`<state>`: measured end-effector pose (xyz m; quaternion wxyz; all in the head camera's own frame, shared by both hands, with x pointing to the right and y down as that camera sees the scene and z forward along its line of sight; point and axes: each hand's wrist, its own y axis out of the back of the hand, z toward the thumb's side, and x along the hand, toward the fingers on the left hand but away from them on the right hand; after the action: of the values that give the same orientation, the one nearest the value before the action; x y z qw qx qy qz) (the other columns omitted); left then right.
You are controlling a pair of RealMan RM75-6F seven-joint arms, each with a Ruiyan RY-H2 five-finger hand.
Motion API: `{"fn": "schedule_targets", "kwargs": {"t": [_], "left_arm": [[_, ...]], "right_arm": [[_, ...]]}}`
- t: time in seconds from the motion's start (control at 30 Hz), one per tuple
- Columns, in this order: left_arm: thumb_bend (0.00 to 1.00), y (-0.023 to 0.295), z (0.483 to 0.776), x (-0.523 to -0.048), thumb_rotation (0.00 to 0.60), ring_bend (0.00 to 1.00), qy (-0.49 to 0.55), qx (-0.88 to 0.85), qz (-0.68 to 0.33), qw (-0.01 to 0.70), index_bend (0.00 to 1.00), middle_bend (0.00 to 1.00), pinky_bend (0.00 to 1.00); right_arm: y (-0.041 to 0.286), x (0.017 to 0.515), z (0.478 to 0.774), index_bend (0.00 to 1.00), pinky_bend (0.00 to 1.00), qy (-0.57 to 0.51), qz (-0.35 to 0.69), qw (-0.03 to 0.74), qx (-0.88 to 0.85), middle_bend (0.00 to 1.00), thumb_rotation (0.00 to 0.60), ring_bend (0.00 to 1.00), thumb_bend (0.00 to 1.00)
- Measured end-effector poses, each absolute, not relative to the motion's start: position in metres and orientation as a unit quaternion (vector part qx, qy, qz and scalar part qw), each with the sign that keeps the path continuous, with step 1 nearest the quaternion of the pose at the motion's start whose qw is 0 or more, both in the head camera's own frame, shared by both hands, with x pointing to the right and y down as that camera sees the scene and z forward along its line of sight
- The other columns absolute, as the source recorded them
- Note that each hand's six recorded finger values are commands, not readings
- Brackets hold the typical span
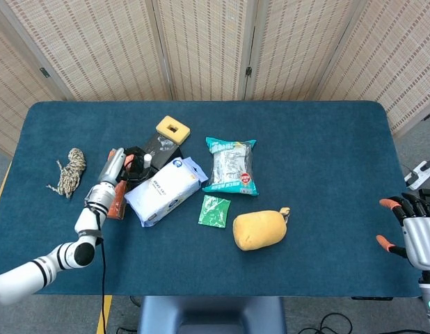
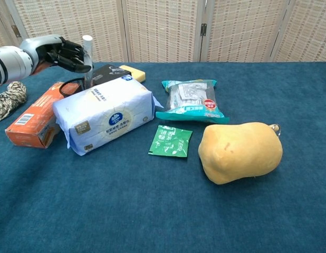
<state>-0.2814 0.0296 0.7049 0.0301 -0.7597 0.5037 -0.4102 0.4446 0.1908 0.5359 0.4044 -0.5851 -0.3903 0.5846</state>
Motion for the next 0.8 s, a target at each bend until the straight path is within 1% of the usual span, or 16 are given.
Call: {"fn": "schedule_targets", "kwargs": {"t": [0.1,0.27,0.33,0.43,0.53,0.63,0.67,0.8], "left_arm": [[0.53,0.025,0.693,-0.287,0.600,0.31,0.526,-0.761,-0.379,0.000,0.64,0.44,0.22],[0.53,0.018,0.670,-0.297,0.600,0.31,0.560,-0.765,-0.313,-0.058,0.64,0.44,0.22],[0.53,0.015,0.660,-0.302,0.600,0.31,0.571,-0.765,-0.284,-0.084,0.64,0.44,0.24],[0.53,0.012,0.647,-0.306,0.600,0.33,0.583,-0.766,-0.241,-0.127,0.64,0.44,0.31],[0.53,0.010,0.634,-0.307,0.600,0.40,0.584,-0.769,-0.203,-0.163,0.64,0.48,0.38],[0.53,0.008,0.625,-0.307,0.600,0.49,0.571,-0.781,-0.191,-0.165,0.64,0.54,0.46],[0.53,0.008,0.623,-0.307,0.600,0.50,0.566,-0.785,-0.194,-0.159,0.64,0.55,0.47],[0.53,0.008,0.622,-0.314,0.600,0.50,0.552,-0.795,-0.227,-0.107,0.64,0.57,0.49]], "right_arm": [[0.191,0.444,0.537,0.28,0.19,-0.391,0.583,0.403,-0.587,0.26,0.600,0.13,0.05],[0.192,0.444,0.538,0.28,0.19,-0.392,0.582,0.401,-0.589,0.26,0.600,0.13,0.06],[0.192,0.443,0.539,0.28,0.19,-0.392,0.580,0.401,-0.590,0.26,0.600,0.13,0.05],[0.193,0.443,0.539,0.28,0.19,-0.393,0.578,0.400,-0.593,0.26,0.600,0.13,0.05],[0.194,0.442,0.540,0.28,0.19,-0.392,0.576,0.399,-0.595,0.26,0.600,0.13,0.05],[0.194,0.442,0.539,0.28,0.19,-0.394,0.575,0.400,-0.595,0.26,0.600,0.13,0.05],[0.194,0.442,0.539,0.28,0.19,-0.395,0.575,0.400,-0.595,0.26,0.600,0.13,0.05],[0.196,0.444,0.537,0.28,0.19,-0.396,0.576,0.400,-0.593,0.26,0.600,0.13,0.05]]}}
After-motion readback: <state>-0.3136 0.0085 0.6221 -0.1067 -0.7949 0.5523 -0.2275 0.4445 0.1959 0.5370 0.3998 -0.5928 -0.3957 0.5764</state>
